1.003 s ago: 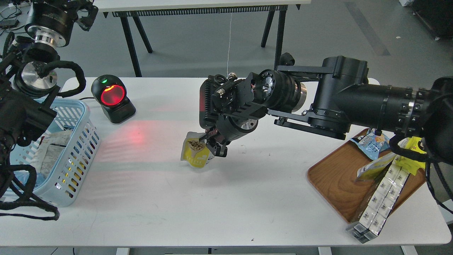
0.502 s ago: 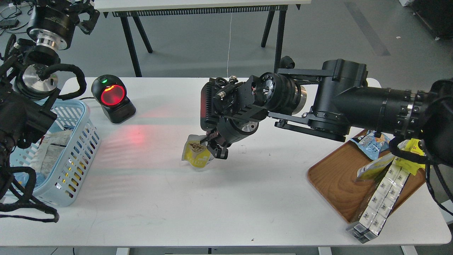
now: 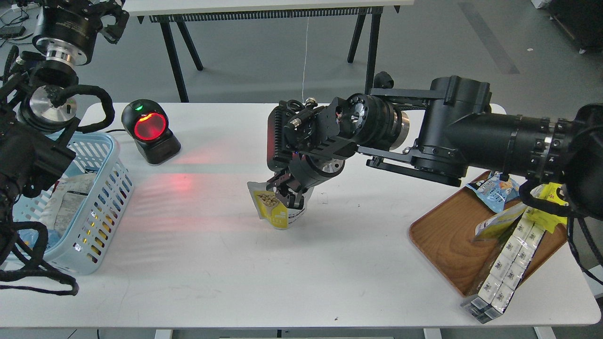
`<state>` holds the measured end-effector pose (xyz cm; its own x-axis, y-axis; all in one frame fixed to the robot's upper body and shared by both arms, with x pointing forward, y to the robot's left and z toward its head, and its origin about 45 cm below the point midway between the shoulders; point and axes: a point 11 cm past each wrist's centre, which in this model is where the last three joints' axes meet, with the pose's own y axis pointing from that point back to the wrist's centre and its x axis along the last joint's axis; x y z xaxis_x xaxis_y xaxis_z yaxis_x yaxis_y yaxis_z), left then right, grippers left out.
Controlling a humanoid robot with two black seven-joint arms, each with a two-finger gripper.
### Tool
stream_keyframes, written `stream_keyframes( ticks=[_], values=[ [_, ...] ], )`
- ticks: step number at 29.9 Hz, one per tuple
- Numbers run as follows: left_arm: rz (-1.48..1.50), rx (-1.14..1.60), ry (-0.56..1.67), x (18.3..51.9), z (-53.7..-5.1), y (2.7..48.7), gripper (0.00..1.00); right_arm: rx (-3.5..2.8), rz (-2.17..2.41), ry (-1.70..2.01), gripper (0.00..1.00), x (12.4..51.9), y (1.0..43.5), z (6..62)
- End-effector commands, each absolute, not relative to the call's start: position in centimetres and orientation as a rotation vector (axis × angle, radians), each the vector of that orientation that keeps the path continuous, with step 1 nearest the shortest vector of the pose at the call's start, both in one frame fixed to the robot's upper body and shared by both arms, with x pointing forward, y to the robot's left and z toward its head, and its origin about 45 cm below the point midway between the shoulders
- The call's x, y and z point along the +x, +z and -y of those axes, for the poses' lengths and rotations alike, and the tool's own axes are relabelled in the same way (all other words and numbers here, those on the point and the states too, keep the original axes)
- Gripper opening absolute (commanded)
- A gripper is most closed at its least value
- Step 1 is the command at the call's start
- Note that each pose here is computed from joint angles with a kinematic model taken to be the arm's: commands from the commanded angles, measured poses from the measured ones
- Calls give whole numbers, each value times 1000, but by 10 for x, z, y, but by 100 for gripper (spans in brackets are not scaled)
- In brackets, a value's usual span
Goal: Scan snack and place in basket
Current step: 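Set the bag upright on the table and open the right gripper, then withdraw the right arm upward and swing the left arm out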
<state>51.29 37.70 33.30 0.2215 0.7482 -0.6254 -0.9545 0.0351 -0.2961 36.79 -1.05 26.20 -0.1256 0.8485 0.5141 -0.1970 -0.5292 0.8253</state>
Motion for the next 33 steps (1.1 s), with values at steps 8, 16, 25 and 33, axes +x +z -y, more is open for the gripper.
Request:
stream_keyframes(
  ticks=[8, 16, 25, 33],
  values=[
    [-322, -764, 1347, 514, -383, 343, 100, 1388, -627, 1763, 53, 388, 316, 52],
    [-306, -760, 1336, 516, -382, 353, 100, 1617, -324, 1707, 84, 409, 377, 90],
    [-278, -740, 1315, 519, -381, 370, 100, 2105, 115, 1486, 99, 430, 405, 132],
    [-356, -532, 1247, 526, -364, 376, 100, 2498, 582, 1169, 99, 455, 395, 172]
  ],
)
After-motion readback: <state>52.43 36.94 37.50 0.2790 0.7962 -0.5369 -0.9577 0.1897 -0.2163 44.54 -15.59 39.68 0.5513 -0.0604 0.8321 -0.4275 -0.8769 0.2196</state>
